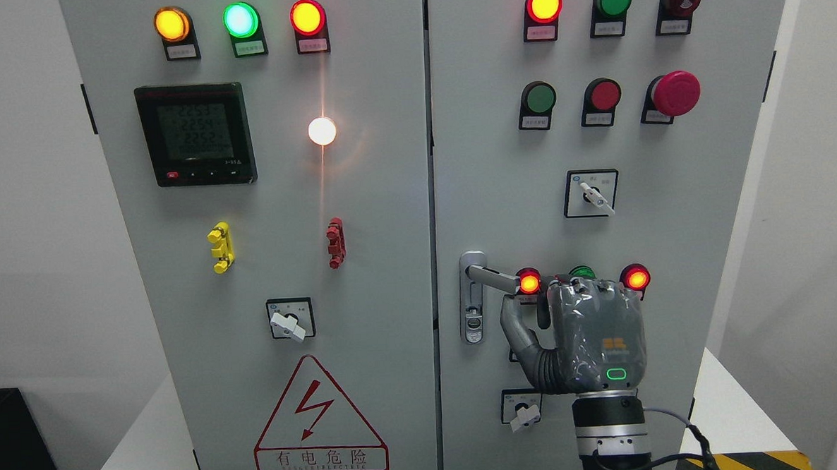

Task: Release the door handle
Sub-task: 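Open the right hand fingers and withdraw from the latch handle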

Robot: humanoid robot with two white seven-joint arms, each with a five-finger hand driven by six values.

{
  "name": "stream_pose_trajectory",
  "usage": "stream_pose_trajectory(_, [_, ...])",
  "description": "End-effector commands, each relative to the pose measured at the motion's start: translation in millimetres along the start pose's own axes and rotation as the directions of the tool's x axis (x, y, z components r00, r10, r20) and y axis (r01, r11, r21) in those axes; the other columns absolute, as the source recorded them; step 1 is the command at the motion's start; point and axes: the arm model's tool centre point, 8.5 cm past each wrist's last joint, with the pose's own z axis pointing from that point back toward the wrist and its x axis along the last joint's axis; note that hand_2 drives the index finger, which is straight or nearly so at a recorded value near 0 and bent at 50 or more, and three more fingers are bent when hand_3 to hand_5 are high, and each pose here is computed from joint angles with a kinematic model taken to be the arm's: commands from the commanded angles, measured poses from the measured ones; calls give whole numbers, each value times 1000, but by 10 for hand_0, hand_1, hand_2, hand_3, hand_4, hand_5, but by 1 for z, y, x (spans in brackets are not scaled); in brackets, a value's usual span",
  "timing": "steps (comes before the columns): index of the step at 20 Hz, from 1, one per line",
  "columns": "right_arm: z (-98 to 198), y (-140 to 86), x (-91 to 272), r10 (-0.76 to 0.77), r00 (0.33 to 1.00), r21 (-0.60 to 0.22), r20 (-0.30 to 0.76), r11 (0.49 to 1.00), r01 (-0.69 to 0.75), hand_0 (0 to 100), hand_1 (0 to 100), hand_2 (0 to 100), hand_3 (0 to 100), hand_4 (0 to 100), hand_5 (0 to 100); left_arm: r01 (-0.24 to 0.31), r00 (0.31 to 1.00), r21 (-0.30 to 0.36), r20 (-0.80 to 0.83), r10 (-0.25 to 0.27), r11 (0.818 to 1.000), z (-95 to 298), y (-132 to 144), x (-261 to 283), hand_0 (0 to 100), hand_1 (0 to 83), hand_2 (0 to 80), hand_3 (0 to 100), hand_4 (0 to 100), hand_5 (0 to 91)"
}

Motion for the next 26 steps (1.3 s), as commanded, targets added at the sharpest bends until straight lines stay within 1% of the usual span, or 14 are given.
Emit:
stream_pose_trajectory(1, [6,-3,-7,6,1000,-1,3,1000,-6,542,338,792,1000,967,1000,-2,1000,0,-11,2,1000,1,0,-5,120,556,0,0,0,0])
stream_pose_trajectory(3, [9,-4,-9,10,1000,-8,5,1000,-10,535,334,771,1000,947,998,-2,1000,0,-12,2,1000,1,0,-6,120,556,0,0,0,0])
stream_pose_trajectory(7, [18,-9,-16,33,999,-9,15,999,-32,531,323,675,1000,881,922,-2,1000,0,-11,2,1000,1,0,-6,120,556,0,0,0,0])
stream_pose_trajectory(8, [20,-10,-18,38,999,-9,17,999,-38,530,322,631,891,845,856,-1,1000,0,-9,1,1000,1,0,-5,120,556,0,0,0,0])
stream_pose_trajectory(9, [23,-10,-20,42,999,-7,18,999,-42,529,321,614,877,828,837,-2,1000,0,-11,2,1000,1,0,-6,120,556,0,0,0,0])
stream_pose_trajectory(10, [26,-11,-22,34,999,-2,18,999,-34,527,320,583,825,796,784,-2,1000,0,-11,2,1000,1,0,-6,120,556,0,0,0,0])
stream_pose_trajectory(11, [29,-13,-25,22,1000,1,21,1000,-22,527,315,525,742,730,712,-2,1000,0,-11,2,1000,1,0,-5,120,556,0,0,0,0])
stream_pose_trajectory(12, [33,-14,-28,14,1000,8,23,1000,-14,526,315,519,740,727,706,-2,1000,0,-12,2,1000,1,0,-6,120,556,0,0,0,0])
stream_pose_trajectory(14, [40,-17,-35,26,999,14,37,1000,-27,526,297,431,649,656,633,-2,1000,0,-11,2,1000,1,0,-6,120,556,0,0,0,0])
stream_pose_trajectory(15, [44,-17,-36,28,998,20,48,999,-29,526,295,417,632,642,613,-1,1000,0,-9,1,1000,1,0,-5,120,556,0,0,0,0])
stream_pose_trajectory(17, [48,-22,-43,32,997,14,69,999,-34,532,275,351,541,573,537,-2,1000,0,-11,2,1000,1,0,-6,120,556,0,0,0,0])
stream_pose_trajectory(18, [52,-23,-48,29,997,15,72,999,-30,532,269,331,522,554,509,-2,1000,0,-11,2,1000,1,0,-6,120,556,0,0,0,0])
stream_pose_trajectory(20, [56,-28,-53,27,996,12,90,1000,-28,532,261,297,470,516,483,-1,1000,0,-9,1,1000,1,0,-5,120,556,0,0,0,0])
stream_pose_trajectory(26, [66,-39,-78,27,991,-6,130,1000,-26,535,220,133,243,265,244,-2,1000,0,-11,2,1000,1,0,-5,120,556,0,0,0,0])
